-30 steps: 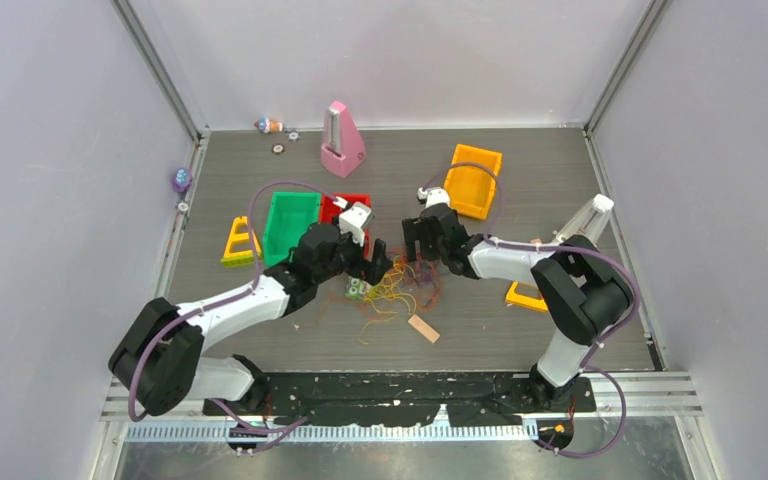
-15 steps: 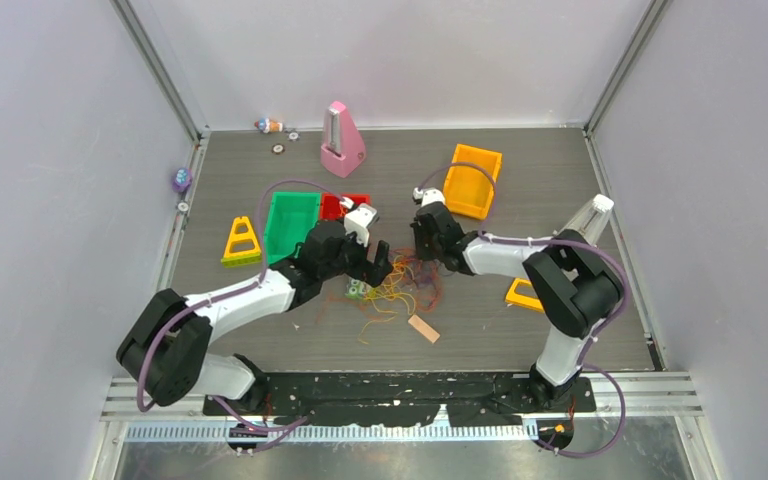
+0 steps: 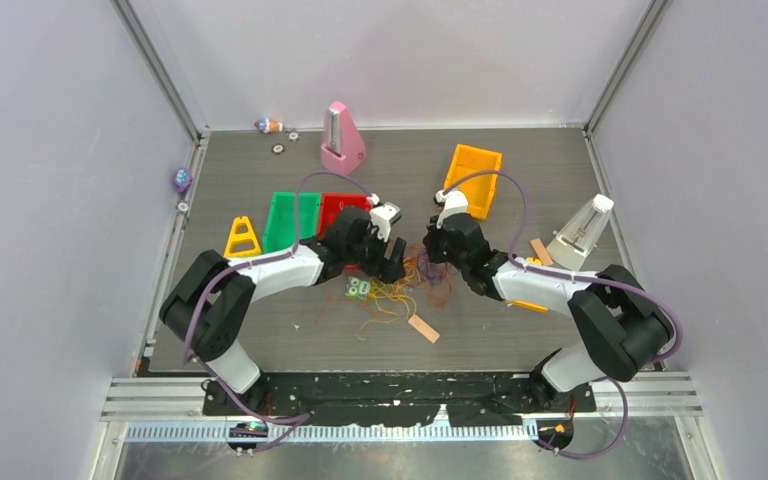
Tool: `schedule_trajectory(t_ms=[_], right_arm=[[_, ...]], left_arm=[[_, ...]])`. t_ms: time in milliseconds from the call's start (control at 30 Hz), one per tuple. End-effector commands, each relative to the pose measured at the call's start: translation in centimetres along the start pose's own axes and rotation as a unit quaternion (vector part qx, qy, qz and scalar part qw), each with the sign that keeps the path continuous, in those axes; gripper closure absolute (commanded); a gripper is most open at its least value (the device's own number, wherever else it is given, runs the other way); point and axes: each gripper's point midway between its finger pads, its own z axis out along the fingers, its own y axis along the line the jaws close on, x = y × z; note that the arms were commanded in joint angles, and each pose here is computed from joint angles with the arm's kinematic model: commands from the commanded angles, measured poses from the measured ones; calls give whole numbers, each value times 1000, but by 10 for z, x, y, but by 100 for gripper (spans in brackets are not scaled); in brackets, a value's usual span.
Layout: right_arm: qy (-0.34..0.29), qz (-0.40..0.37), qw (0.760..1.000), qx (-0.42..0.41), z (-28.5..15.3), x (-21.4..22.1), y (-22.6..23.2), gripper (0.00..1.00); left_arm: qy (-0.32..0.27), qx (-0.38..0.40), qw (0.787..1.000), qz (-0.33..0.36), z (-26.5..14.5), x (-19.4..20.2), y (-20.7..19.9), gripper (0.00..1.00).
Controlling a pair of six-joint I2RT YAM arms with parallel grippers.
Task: Untangle the cables
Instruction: Untie the cable.
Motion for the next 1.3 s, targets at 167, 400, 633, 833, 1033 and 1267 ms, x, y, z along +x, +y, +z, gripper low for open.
schedule_trajectory(t_ms=[167,400,633,833,1033,1267], right_arm=[[-39,18,998,-36,-1,-21,16,94],[-36,18,999,-34,0,-20,15,94],[-55,48,991,113,-10,-25,-37,94],[-111,81,971,197,-38,-36,-72,94],[-86,66,984,145,-25,-30,-54,94],[-72,65,987,130,-20,-21,-49,94]], left_arm=[[11,66,997,-22,16,-14,-24,55],[0,84,996,-23,14,-20,-31,100],[-99,12,995,-17,-25,-40,-5,100],[-179,-36,983,-26,-58,-46,15,100],[-149,9,988,-29,-51,-46,-1,94],[-135,-19,987,-81,-54,-40,6,49]])
